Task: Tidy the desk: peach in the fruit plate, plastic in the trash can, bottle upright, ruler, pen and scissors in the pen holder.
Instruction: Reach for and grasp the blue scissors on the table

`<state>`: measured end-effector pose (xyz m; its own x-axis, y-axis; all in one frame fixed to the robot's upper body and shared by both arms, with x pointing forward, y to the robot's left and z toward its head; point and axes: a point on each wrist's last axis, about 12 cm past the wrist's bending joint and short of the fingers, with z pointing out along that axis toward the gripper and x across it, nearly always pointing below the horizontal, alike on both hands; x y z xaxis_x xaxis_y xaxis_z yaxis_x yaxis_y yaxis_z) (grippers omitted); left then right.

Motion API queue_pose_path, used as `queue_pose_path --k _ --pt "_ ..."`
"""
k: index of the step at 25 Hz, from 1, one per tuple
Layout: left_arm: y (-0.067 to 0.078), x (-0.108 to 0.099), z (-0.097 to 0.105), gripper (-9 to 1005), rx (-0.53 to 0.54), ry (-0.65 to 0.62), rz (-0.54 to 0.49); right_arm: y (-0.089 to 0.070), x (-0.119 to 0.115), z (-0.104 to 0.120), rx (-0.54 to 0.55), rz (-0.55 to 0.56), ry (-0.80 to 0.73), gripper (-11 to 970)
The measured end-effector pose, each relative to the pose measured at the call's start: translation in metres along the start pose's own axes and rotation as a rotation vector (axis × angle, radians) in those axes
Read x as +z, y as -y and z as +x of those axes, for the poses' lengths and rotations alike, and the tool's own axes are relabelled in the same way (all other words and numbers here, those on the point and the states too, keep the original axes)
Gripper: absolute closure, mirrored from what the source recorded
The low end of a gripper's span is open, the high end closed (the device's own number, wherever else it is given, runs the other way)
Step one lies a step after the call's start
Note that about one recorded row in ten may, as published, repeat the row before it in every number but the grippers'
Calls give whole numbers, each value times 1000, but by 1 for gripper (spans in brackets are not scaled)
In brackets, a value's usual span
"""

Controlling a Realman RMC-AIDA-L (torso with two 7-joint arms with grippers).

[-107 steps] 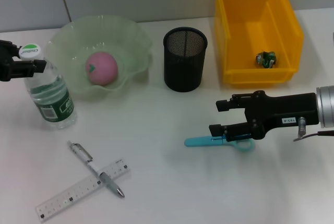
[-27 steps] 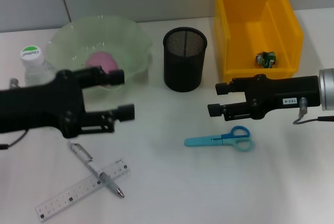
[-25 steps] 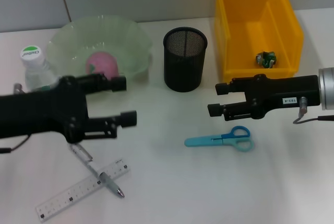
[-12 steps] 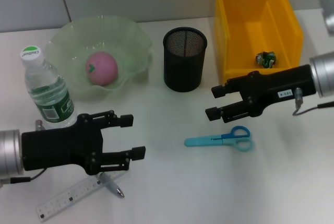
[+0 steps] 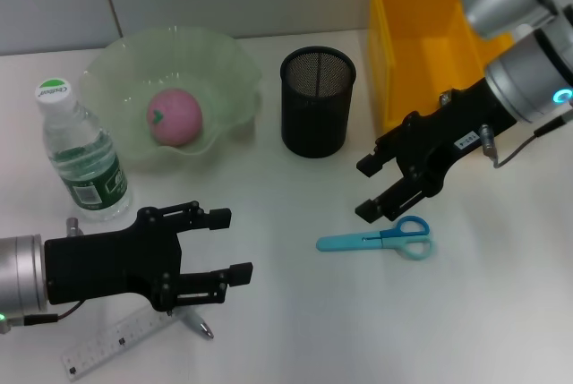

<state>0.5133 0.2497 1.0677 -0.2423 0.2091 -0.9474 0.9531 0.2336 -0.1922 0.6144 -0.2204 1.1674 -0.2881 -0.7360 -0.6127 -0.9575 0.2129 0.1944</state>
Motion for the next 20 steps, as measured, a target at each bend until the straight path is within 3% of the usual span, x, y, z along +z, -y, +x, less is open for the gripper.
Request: queue_pose_path --k 9,20 --pt "1 -1 5 210 14 -7 -23 -5 14 -29 -139 -1 -230 200" --pt "1 -1 10 211 -27 -2 -43 -14 40 -36 -246 -2 -397 201"
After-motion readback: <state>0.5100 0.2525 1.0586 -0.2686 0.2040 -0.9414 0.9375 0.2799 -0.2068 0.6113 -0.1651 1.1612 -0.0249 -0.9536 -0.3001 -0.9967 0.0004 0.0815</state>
